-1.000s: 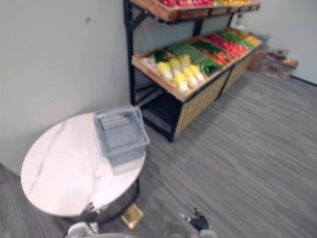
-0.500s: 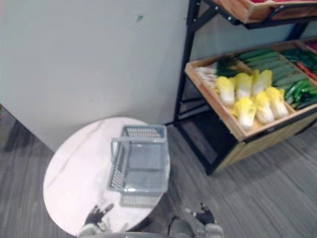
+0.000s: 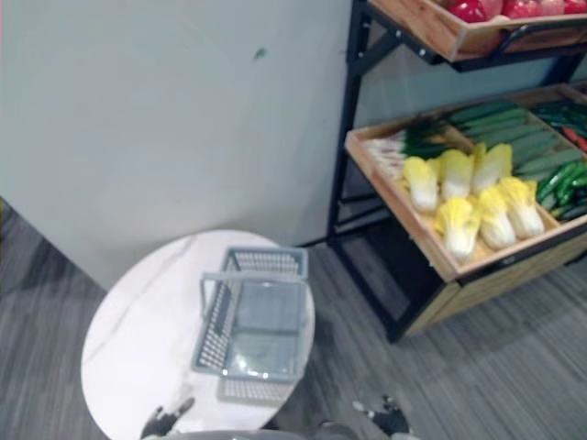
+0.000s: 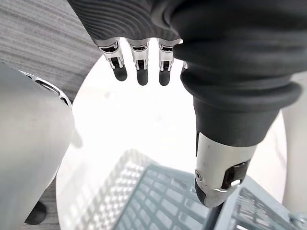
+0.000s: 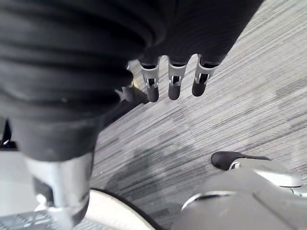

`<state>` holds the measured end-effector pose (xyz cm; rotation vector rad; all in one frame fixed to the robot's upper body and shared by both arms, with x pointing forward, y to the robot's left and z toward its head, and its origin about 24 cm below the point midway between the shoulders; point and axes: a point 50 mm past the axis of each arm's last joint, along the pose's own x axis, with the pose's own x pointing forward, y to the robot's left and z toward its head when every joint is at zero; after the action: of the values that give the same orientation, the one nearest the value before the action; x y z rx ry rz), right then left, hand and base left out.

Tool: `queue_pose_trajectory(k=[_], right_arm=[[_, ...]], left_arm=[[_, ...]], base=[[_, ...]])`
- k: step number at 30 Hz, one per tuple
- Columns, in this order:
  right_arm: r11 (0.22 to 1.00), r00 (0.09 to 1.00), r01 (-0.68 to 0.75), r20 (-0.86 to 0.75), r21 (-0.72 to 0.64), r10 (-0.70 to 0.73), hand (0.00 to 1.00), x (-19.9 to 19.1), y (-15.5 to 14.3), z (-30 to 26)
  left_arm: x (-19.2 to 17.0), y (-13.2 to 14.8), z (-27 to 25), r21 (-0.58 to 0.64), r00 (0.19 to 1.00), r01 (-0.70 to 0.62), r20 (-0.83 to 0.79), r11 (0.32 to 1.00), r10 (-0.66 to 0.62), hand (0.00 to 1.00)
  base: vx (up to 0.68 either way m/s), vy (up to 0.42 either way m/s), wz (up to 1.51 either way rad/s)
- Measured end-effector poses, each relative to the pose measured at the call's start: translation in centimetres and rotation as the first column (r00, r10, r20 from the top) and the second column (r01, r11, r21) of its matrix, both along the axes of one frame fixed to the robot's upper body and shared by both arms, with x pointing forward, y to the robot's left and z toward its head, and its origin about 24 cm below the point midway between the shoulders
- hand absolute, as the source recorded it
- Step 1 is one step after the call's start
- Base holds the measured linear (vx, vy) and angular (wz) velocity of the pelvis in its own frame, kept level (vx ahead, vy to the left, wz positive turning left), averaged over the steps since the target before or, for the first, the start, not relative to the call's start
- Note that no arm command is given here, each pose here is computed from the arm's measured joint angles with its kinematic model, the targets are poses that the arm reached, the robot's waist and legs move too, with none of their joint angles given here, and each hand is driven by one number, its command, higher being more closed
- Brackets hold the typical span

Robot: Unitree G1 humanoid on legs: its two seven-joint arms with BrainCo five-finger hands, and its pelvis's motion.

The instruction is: Pick vegetable in the basket

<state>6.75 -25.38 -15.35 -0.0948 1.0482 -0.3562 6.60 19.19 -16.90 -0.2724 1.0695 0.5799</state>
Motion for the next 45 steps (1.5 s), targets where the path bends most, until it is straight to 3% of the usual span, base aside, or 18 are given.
queue_pose_trajectory(k=[4,6,8,11,13,15,18,19,21,23,25,28,30,33,36,39,45], right_arm=[[0.974,0.975,0.221,-0.015,-0.053,-0.222,0.00,-2.5,-3.5,0.6],[0.930,0.938,0.347,0.031,-0.124,-0.346,0.00,-3.5,-7.1,2.0],[0.889,0.903,0.429,0.080,-0.162,-0.421,0.00,-4.1,-9.4,3.2],[0.865,0.895,0.445,0.135,-0.231,-0.425,0.00,-3.4,-12.4,5.2],[0.869,0.913,0.406,0.163,-0.283,-0.373,0.00,-2.1,-14.0,6.6],[0.884,0.977,0.198,0.156,-0.423,-0.144,0.00,1.0,-15.7,9.2],[0.777,0.960,-0.112,0.133,-0.620,0.244,0.00,6.9,-16.1,14.0],[0.648,0.889,-0.252,0.092,-0.718,0.448,0.00,9.9,-15.2,16.8],[0.560,0.820,-0.326,0.067,-0.762,0.569,0.00,11.6,-14.1,18.4],[0.397,0.667,-0.435,0.007,-0.808,0.745,0.00,14.1,-11.1,20.3],[0.220,0.423,-0.522,-0.026,-0.824,0.906,0.00,16.1,-6.3,21.8],[0.076,0.185,-0.548,-0.032,-0.833,0.982,0.00,17.1,-1.5,22.8],[-0.055,-0.042,-0.544,-0.038,-0.838,0.998,0.00,17.5,2.8,23.8],[-0.166,-0.261,-0.545,-0.022,-0.822,0.965,0.00,17.6,7.0,24.4],[-0.215,-0.373,-0.550,0.007,-0.807,0.928,0.00,18.1,9.4,24.8],[-0.253,-0.445,-0.529,0.011,-0.810,0.896,0.00,19.1,11.5,25.5],[-0.264,-0.488,-0.528,0.034,-0.807,0.872,0.00,20.9,15.0,25.3]], left_arm=[[-1.6,1.6,0.0,0.027,0.997,-0.068,-0.031,0.997,0.069,0.00],[-2.4,2.6,0.1,0.048,0.996,-0.068,-0.054,0.996,0.071,0.00],[-2.5,3.4,0.2,0.061,0.996,-0.071,-0.051,0.996,0.074,0.00],[-2.4,4.0,0.4,0.065,0.997,-0.058,-0.039,0.996,0.061,0.00],[-2.4,4.0,0.3,0.057,0.997,-0.058,-0.041,0.997,0.061,0.00],[-2.3,3.9,0.3,0.049,0.998,-0.038,-0.039,0.998,0.040,0.00],[-2.9,3.6,0.2,0.039,0.997,0.045,-0.062,0.998,-0.043,0.00],[-2.9,3.5,0.2,0.039,0.993,0.096,-0.072,0.995,-0.093,0.00],[-2.8,3.5,0.2,0.040,0.989,0.129,-0.075,0.991,-0.126,0.00],[-2.6,3.4,0.2,0.038,0.980,0.185,-0.080,0.982,-0.182,0.00],[-2.5,3.3,0.2,0.035,0.971,0.226,-0.082,0.973,-0.223,0.00],[-2.5,3.5,0.3,0.037,0.970,0.234,-0.082,0.972,-0.230,0.00],[-2.6,3.5,0.3,0.036,0.970,0.233,-0.085,0.972,-0.230,0.00],[-2.6,4.1,0.4,0.049,0.967,0.244,-0.091,0.969,-0.239,0.00],[-1.9,4.2,0.5,0.059,0.967,0.248,-0.079,0.967,-0.244,0.00],[-1.8,4.1,0.5,0.063,0.962,0.266,-0.084,0.962,-0.261,0.00],[-1.2,4.2,0.5,0.071,0.959,0.277,-0.085,0.958,-0.271,0.00]], base=[[0.04,0.150,-0.29],[0.09,0.122,-0.31],[0.05,0.060,-0.16],[0.03,0.013,-0.19],[0.01,-0.019,-0.14],[-0.02,-0.025,-0.09],[-0.04,-0.022,-0.14],[-0.06,-0.024,-0.22],[-0.05,-0.029,-0.08],[-0.04,-0.049,0.00],[-0.03,-0.044,0.00],[-0.02,-0.023,-0.01],[-0.04,-0.029,-0.07],[-0.05,-0.028,0.01],[-0.05,-0.021,0.01],[-0.04,-0.017,0.02],[-0.04,-0.043,0.07]])
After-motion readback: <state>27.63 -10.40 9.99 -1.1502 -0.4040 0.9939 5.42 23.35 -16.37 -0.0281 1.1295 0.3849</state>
